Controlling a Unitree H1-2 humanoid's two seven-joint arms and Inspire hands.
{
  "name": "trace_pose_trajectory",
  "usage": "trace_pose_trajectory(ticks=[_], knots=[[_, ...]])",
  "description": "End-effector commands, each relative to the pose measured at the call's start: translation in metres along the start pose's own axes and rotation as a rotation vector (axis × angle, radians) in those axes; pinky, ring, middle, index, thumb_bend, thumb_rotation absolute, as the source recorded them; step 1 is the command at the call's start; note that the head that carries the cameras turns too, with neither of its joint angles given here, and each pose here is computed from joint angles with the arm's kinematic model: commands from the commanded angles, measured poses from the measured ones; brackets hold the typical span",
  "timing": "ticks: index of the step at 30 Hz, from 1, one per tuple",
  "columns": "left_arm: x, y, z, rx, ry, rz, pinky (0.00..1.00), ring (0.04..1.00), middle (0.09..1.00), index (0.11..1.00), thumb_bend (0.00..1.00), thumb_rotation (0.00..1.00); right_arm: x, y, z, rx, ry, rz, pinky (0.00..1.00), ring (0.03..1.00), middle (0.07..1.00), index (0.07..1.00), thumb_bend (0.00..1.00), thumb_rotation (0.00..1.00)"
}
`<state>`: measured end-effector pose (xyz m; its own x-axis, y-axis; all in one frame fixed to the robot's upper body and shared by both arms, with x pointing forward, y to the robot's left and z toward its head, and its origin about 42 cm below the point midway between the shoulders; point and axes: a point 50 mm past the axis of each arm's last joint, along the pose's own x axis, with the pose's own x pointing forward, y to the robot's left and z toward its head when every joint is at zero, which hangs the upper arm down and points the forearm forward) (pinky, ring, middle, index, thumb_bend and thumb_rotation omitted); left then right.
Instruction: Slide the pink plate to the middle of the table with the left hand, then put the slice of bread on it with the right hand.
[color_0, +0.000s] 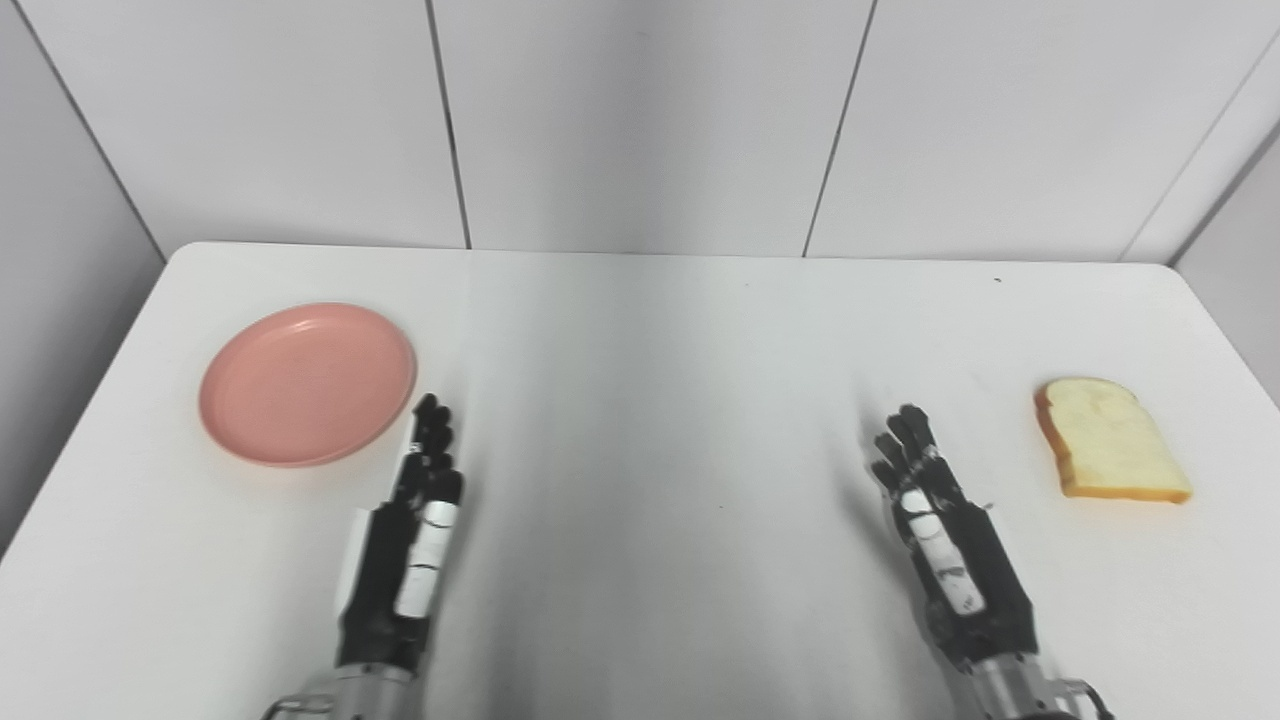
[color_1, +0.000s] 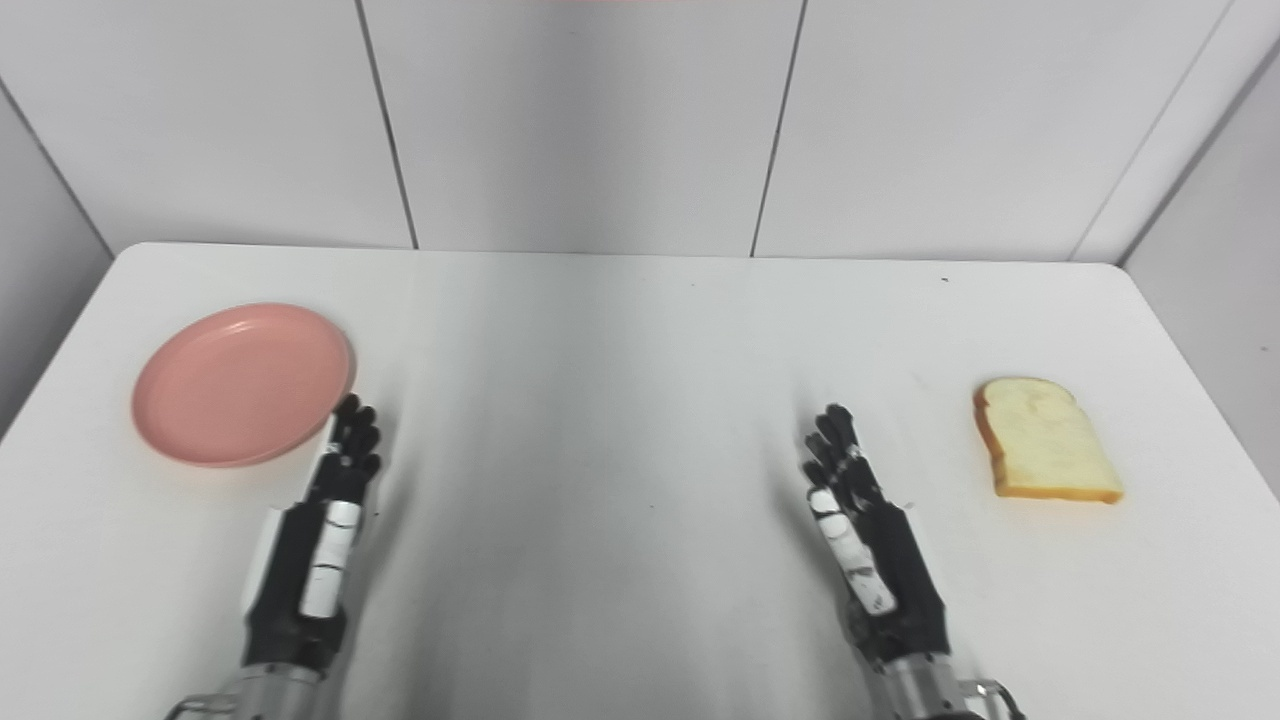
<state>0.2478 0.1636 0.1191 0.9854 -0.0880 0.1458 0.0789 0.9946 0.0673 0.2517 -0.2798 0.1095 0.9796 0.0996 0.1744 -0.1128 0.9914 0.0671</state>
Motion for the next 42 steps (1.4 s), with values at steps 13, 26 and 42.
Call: trace_pose_trajectory(ticks=[13,26,42], knots=[[0.007,-0.028,0.003,0.014,-0.094,0.022,1.0,1.0,1.0,1.0,0.73,0.97,0.002,-0.023,-0.002,-0.014,-0.061,0.003,1.0,1.0,1.0,1.0,0.87,0.72],[0.001,-0.021,0.002,-0.01,-0.184,0.098,1.0,1.0,1.0,1.0,0.74,0.88,0.0,-0.017,-0.01,0.01,-0.054,0.006,1.0,1.0,1.0,1.0,0.89,0.68],[0.044,0.069,0.051,0.015,-0.4,0.236,0.96,0.945,0.969,0.945,0.79,0.87,0.0,-0.008,-0.013,0.01,-0.065,-0.012,1.0,1.0,0.987,0.931,0.88,0.68]])
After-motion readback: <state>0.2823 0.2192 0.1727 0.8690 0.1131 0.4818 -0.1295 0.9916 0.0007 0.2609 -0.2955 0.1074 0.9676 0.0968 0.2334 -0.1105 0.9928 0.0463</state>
